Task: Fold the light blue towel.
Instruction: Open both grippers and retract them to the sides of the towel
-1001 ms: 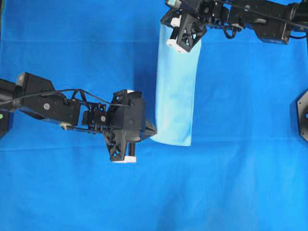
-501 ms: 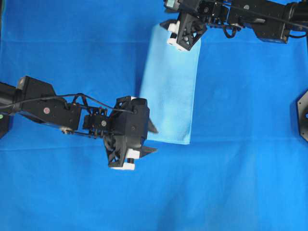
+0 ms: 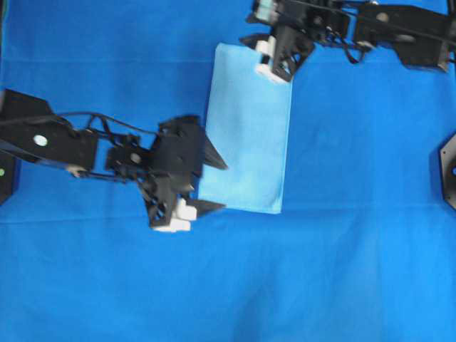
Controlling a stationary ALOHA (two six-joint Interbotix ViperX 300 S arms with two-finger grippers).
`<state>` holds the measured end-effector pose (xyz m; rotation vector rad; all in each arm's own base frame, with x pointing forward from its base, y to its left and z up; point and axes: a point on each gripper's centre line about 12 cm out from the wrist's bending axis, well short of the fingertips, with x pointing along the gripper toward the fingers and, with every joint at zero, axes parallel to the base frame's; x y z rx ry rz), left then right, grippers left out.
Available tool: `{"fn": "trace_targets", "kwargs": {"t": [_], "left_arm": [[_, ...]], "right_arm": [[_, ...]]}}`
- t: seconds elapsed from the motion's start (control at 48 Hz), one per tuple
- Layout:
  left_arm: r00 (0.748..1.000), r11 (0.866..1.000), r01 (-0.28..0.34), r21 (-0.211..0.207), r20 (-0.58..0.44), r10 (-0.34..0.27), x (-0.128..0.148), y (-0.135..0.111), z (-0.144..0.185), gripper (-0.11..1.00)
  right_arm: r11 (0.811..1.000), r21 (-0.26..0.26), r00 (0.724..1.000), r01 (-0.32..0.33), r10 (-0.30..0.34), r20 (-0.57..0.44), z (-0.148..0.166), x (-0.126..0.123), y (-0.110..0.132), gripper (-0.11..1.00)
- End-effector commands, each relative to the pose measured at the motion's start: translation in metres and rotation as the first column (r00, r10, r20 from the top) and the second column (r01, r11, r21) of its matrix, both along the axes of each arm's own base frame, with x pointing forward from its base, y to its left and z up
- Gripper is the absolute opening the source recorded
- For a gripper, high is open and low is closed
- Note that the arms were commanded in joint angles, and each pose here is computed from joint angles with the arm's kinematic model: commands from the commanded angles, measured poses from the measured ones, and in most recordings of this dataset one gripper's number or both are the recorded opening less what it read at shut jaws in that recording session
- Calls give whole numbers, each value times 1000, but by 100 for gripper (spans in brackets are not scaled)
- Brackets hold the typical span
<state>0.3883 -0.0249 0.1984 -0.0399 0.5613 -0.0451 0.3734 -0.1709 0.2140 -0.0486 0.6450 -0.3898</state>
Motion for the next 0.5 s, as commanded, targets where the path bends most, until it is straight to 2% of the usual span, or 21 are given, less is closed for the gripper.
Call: {"fn": "trace_targets", "kwargs": {"t": [0.0, 0.25, 0.48], "left_arm": [[997, 999, -39, -4, 70, 39, -10, 15, 21, 78], [960, 992, -126, -14, 250, 126, -61, 45, 36, 78], [927, 983, -183, -19, 329, 179, -114, 58, 41, 78]], "right_arm": [[1000, -18, 997, -24, 26, 70, 29, -13, 19, 51], [997, 16, 979, -76, 72, 192, 46, -68, 69, 51], [995, 59, 954, -78, 57, 293, 49, -120, 93, 51]]}}
